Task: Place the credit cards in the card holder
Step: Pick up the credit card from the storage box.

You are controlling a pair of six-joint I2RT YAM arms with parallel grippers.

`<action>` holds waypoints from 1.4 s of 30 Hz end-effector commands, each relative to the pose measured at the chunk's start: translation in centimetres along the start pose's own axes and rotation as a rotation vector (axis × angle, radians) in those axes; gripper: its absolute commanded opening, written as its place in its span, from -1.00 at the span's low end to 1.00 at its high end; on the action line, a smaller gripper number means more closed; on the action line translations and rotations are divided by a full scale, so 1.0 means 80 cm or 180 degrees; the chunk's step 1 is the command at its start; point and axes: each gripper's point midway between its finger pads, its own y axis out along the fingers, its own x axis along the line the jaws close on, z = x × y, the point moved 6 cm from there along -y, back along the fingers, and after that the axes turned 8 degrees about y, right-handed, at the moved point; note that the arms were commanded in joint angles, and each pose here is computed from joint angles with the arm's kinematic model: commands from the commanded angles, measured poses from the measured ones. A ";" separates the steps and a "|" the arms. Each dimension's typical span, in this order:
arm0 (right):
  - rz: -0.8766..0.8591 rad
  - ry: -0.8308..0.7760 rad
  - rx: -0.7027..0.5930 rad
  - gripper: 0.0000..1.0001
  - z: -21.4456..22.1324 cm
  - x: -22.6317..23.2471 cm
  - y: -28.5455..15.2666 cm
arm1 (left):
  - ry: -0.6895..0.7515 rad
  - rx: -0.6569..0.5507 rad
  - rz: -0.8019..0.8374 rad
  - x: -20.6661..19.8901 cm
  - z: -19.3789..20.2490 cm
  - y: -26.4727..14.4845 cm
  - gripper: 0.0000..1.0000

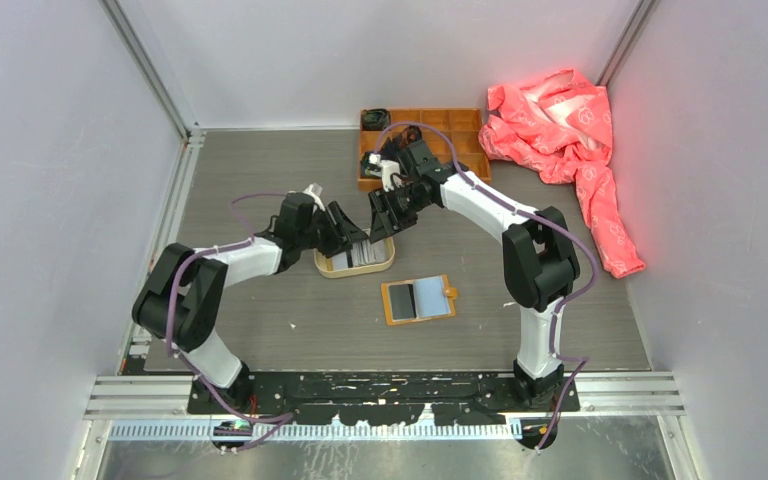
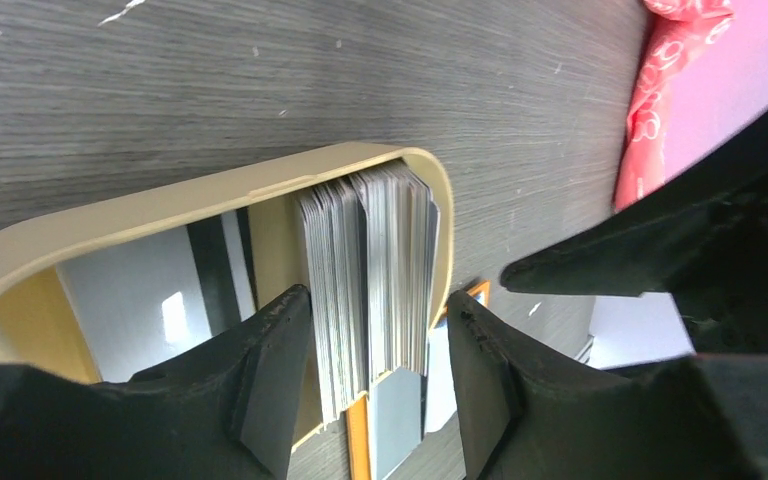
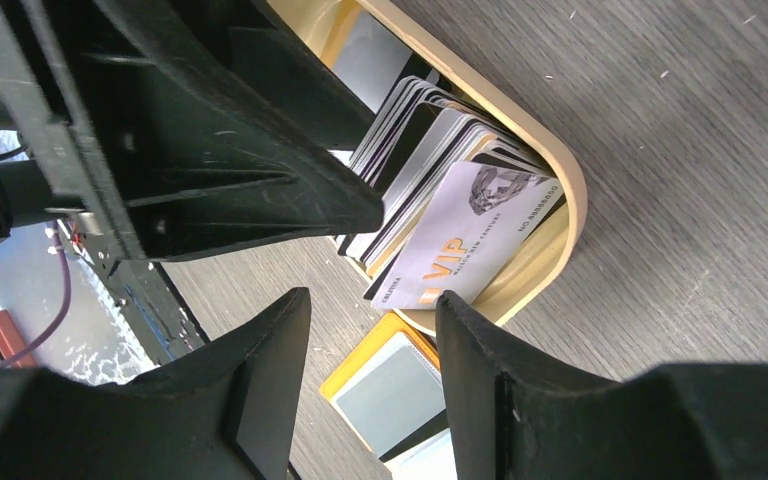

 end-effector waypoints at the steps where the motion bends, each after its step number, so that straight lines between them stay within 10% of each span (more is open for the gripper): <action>1: -0.0093 -0.0044 -0.0048 0.09 -0.006 0.005 -0.006 | 0.0043 0.0055 0.0079 -0.007 -0.001 0.012 0.08; 42: -0.0169 0.0013 -0.0080 0.08 -0.007 0.004 -0.019 | 0.0058 0.0111 0.0121 -0.010 0.012 0.002 -0.10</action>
